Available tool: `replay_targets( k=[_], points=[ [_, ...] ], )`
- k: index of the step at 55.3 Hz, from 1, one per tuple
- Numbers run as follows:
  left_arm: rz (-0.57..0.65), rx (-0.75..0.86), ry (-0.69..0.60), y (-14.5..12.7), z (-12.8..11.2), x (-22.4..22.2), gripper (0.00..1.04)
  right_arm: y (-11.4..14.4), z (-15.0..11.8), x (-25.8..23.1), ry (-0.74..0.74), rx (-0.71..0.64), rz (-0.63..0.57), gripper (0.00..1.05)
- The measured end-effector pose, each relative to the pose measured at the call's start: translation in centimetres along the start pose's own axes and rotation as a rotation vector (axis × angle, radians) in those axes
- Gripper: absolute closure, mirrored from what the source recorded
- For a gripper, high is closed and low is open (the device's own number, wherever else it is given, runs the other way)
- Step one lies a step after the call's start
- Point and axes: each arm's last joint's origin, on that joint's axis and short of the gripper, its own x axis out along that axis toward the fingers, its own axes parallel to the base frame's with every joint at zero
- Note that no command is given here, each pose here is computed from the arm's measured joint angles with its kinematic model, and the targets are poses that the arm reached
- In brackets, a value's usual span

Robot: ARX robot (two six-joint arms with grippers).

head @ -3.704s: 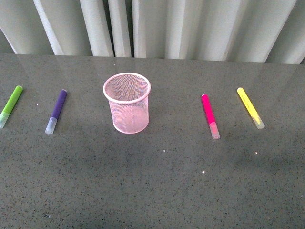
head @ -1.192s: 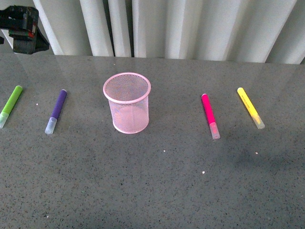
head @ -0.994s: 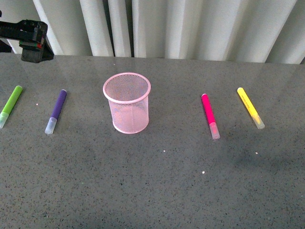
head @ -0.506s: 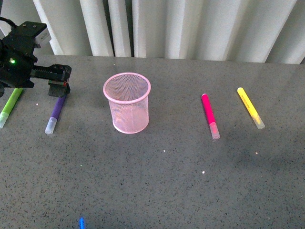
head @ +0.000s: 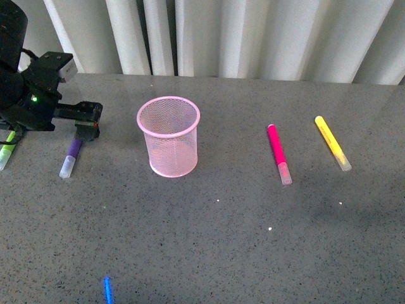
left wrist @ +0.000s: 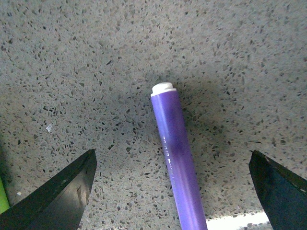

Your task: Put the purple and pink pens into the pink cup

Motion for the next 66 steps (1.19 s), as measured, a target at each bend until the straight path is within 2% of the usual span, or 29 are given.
replay_targets(
  k=[52, 57, 66],
  points=[
    [0.013, -0.010, 0.016, 0.7, 1.2, 2.4, 0.07, 0.0, 0.0, 0.0, 0.000, 0.000, 0.000, 0.07],
    [0.009, -0.004, 0.025, 0.6, 1.1, 2.4, 0.19, 0.0, 0.0, 0.0, 0.000, 0.000, 0.000, 0.07],
    [0.014, -0.009, 0.044, 0.6, 1.1, 2.4, 0.52, 0.0, 0.0, 0.0, 0.000, 0.000, 0.000, 0.07]
  ],
)
